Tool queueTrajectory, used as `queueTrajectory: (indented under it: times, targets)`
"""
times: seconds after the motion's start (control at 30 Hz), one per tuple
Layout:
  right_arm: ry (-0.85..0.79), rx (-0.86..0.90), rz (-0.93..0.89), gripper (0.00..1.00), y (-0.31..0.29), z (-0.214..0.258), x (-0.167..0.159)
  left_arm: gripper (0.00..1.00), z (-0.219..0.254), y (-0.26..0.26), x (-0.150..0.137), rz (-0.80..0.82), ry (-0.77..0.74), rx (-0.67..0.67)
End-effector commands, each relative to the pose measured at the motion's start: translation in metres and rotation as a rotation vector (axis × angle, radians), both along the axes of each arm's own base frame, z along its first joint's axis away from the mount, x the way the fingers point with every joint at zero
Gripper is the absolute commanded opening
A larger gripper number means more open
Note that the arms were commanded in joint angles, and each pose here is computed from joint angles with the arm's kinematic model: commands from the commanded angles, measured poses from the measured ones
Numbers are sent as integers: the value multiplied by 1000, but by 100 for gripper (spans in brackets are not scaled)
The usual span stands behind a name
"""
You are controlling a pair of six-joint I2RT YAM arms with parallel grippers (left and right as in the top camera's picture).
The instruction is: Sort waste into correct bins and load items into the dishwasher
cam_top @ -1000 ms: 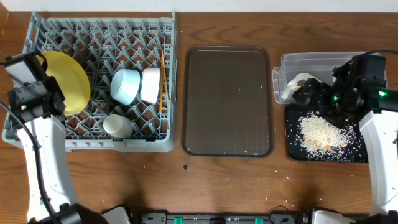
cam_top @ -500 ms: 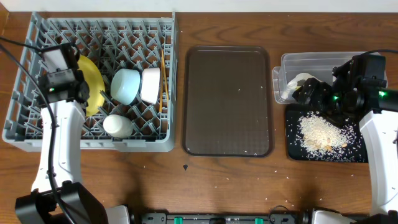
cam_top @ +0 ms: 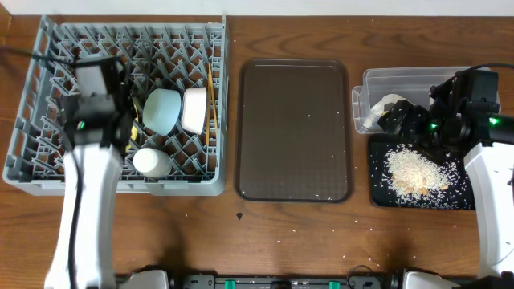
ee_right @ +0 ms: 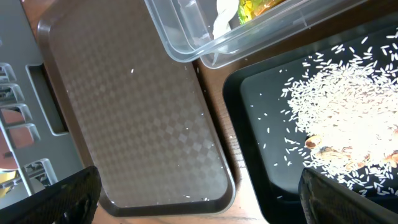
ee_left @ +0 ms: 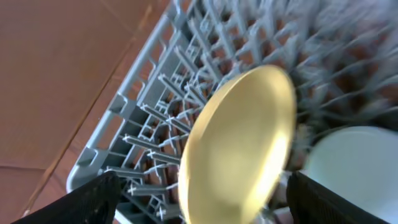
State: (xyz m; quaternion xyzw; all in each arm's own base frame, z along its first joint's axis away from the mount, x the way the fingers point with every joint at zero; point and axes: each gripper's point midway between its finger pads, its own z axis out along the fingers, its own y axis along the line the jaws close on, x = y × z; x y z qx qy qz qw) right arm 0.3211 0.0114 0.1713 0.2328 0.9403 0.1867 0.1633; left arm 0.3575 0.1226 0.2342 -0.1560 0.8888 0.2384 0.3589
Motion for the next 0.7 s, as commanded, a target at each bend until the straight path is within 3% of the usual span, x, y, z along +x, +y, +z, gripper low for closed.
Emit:
queueTrajectory:
  times: [0.0,0.07,0.37,0.43,0.67]
  targets:
    - [-20,6,10,99,4,6,2,86,60,-42,-12,-130,-208,-131]
    - [-21,6,10,99,5,7,2,87,74,-70,-28,-239,-241,-202]
    - [-21,5,10,99,4,6,2,88,81,-135,-90,-435,-225,-425]
    - [-21,5,10,99,4,6,2,93,82,-149,-97,-497,-215,-478]
    - [-20,5,10,99,4,6,2,94,74,-149,-103,-488,-178,-487]
